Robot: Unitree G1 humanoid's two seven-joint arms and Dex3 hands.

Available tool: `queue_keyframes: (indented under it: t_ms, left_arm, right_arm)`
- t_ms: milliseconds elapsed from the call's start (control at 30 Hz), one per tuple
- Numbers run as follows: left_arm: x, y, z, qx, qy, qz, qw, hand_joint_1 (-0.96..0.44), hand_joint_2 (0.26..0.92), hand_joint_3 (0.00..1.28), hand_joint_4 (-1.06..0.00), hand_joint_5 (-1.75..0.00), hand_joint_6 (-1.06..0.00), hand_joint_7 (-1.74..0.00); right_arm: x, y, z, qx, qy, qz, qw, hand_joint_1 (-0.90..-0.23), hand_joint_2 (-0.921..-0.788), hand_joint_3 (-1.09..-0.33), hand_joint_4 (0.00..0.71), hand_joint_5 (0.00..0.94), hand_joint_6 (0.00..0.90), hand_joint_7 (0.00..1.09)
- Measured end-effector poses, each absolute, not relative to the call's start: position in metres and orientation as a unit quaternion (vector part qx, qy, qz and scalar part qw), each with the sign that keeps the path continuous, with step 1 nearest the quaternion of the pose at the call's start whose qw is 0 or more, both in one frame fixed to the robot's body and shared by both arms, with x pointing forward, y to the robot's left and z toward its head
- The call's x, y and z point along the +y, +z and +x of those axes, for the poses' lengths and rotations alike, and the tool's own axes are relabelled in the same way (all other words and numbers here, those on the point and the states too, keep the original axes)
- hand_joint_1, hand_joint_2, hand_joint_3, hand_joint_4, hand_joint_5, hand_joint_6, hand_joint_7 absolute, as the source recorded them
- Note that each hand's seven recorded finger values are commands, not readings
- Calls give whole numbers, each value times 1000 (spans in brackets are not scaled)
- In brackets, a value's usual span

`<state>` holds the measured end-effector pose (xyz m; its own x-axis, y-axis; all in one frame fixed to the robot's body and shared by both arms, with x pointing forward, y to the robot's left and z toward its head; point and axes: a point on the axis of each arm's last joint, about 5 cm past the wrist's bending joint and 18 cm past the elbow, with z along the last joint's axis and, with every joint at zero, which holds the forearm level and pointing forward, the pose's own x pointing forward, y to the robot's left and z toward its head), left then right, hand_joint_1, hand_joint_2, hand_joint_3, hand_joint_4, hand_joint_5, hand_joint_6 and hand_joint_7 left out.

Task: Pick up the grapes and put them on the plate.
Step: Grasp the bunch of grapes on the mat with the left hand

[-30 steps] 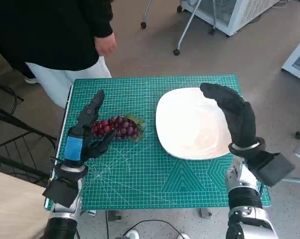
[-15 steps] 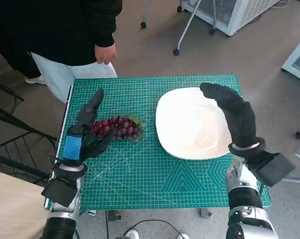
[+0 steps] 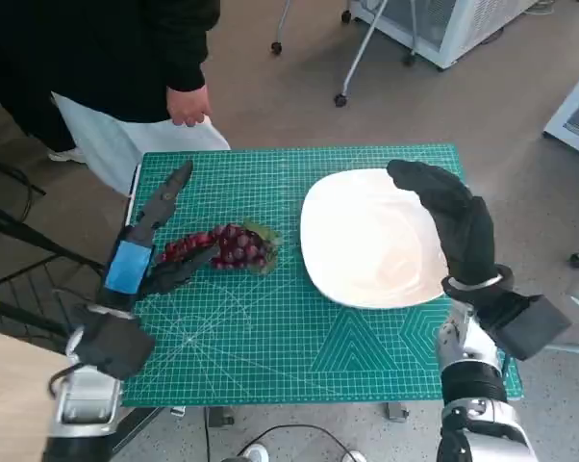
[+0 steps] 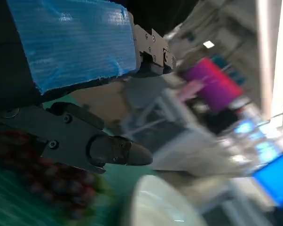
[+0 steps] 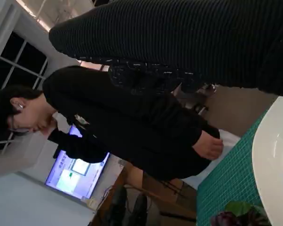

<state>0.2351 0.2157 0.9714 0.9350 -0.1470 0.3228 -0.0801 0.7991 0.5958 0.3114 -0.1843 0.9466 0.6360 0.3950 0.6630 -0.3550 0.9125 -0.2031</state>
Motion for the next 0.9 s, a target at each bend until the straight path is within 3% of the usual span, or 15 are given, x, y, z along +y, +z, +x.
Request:
queue_keyframes:
  t_ms: [333, 900]
  left_arm:
    - [209, 990, 246, -83, -42, 396, 914, -369, 814, 0, -65, 0, -221, -5]
    - [181, 999, 276, 52, -90, 484, 869, -326, 787, 0, -45, 0, -199, 0]
  right_arm:
    - [-184, 946, 311, -372, 208, -25, 904, -490, -921, -552, 242, 1, 201, 2]
    - [-184, 946, 312, -371, 208, -24, 905, -487, -921, -552, 242, 1, 201, 2]
